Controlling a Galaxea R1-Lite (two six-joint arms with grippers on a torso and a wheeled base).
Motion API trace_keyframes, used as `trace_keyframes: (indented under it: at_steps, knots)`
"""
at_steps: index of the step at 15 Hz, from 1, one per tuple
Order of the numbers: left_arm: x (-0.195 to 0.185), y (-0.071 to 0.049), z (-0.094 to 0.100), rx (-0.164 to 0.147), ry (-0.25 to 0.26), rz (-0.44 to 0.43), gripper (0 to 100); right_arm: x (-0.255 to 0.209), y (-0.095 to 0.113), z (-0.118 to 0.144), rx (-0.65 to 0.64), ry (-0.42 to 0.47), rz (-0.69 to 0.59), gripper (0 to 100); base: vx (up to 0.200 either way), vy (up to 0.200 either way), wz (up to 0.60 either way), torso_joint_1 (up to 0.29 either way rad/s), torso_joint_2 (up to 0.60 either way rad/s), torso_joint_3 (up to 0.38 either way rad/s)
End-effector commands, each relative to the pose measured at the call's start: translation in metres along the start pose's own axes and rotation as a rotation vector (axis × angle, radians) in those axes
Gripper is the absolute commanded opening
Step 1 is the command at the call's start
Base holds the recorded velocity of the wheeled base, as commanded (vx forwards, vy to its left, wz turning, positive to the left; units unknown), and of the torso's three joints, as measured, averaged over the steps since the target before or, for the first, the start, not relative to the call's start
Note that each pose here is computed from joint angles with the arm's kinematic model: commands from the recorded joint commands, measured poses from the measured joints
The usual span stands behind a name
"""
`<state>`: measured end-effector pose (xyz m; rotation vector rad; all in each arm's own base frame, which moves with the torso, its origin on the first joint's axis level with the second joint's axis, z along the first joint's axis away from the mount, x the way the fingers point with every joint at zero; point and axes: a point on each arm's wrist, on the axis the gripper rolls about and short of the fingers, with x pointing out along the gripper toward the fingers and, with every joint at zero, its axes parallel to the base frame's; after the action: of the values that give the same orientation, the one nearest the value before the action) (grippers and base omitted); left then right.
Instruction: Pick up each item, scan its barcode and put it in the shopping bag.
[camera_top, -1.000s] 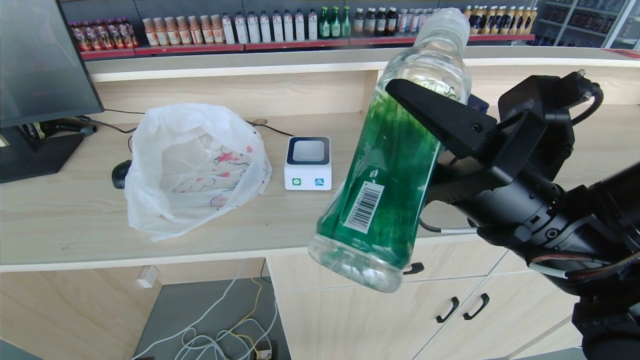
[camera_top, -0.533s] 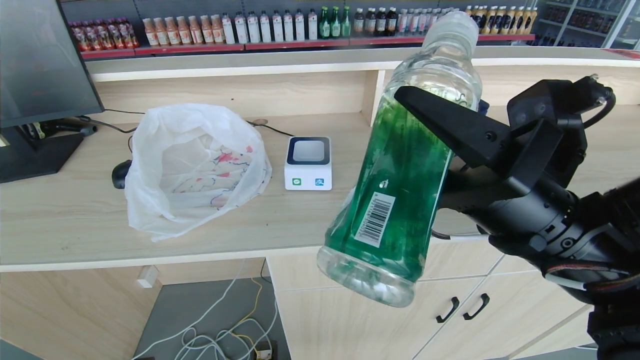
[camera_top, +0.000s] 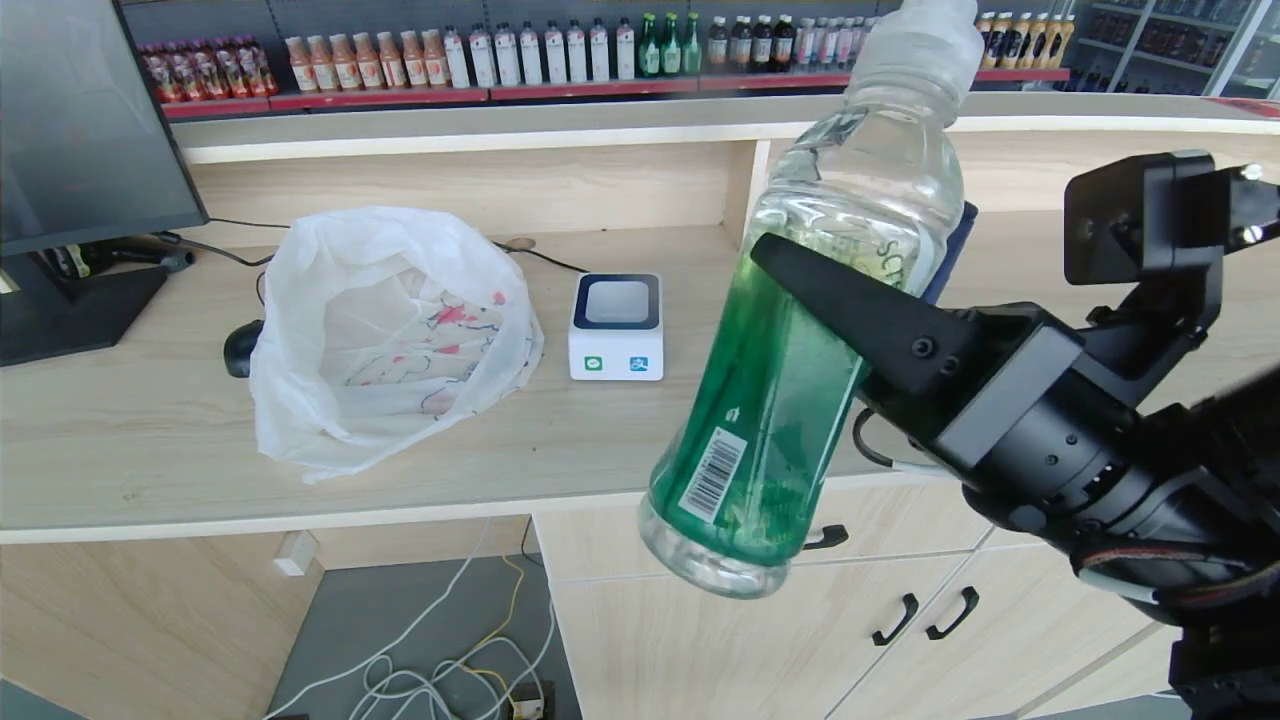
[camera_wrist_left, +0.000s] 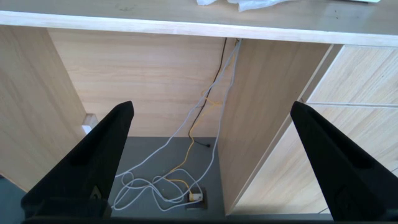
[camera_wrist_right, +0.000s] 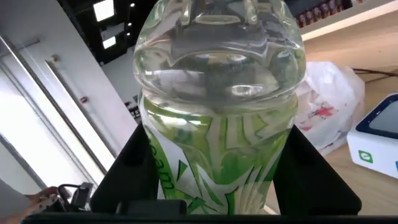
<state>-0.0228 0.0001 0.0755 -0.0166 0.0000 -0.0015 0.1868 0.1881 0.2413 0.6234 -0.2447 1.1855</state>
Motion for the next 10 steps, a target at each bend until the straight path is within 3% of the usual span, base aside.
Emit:
trace_keyframes:
  at_steps: [1,5,10]
  knots:
    - [0.0001,0.0,0.0,0.0,0.002,0.0,100,-0.0023,-0.0103,-0.0151,-0.085,0.03,-0.084,0,0.0,0.0,0.0,0.0,0.0,0.0]
    - [0.0,0.0,0.0,0.0,0.0,0.0,100,-0.0015,-0.0169,-0.0145,-0.347,0.005,-0.342,0,0.0,0.0,0.0,0.0,0.0,0.0]
    - [0.0,0.0,0.0,0.003,0.0,0.0,100,-0.0034,-0.0166,-0.0072,-0.525,-0.03,-0.5,0,0.0,0.0,0.0,0.0,0.0,0.0]
